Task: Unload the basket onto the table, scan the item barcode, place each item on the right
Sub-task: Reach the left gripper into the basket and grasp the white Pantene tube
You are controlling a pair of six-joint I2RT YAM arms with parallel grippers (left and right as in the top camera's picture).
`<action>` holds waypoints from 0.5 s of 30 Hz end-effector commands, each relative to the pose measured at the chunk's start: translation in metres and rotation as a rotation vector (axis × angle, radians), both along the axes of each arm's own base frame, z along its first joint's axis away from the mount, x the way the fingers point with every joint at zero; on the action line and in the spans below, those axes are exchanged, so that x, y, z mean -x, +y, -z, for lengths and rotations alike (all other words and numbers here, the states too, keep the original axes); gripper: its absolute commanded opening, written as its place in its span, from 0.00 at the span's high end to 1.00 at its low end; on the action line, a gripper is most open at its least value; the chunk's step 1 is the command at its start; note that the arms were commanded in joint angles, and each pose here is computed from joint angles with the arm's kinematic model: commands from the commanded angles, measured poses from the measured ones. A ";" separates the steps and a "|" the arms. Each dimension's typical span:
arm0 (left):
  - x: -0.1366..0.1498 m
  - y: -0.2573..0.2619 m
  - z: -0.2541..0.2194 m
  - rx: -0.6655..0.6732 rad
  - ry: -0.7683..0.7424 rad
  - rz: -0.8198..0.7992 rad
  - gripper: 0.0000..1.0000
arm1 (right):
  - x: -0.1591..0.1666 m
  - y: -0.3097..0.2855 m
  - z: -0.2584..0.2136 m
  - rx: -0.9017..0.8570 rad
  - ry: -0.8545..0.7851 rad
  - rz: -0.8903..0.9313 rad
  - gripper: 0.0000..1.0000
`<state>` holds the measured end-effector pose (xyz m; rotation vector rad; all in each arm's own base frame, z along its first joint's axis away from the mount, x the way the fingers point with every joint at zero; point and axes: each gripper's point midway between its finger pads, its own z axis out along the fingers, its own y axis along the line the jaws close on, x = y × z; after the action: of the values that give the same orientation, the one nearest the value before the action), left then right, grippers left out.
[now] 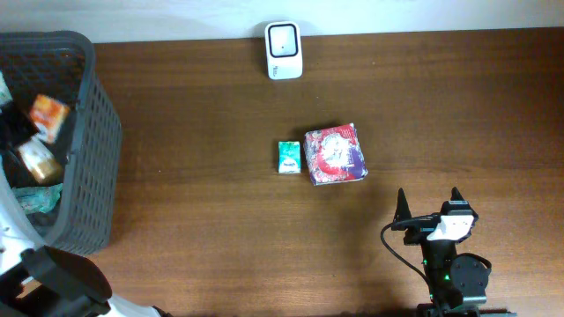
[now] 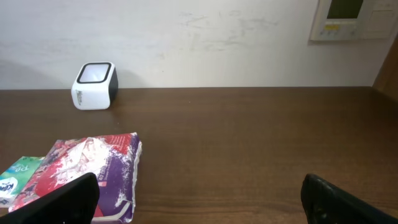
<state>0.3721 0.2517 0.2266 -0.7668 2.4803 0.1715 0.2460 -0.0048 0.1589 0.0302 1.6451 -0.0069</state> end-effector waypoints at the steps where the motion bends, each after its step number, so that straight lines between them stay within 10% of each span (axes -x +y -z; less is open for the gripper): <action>1: 0.020 0.002 0.084 0.057 0.189 -0.039 1.00 | 0.000 0.000 0.003 0.007 0.005 0.003 0.01; 10: 0.021 0.001 0.170 0.131 0.302 -0.035 0.95 | 0.000 0.000 0.003 0.007 0.005 0.003 0.01; 15: 0.017 0.005 0.182 0.130 0.304 -0.035 0.73 | 0.000 0.000 0.003 0.007 0.005 0.003 0.01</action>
<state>0.3522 0.2522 0.0475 -0.8943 2.7973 0.1365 0.2460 -0.0048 0.1589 0.0296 1.6451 -0.0075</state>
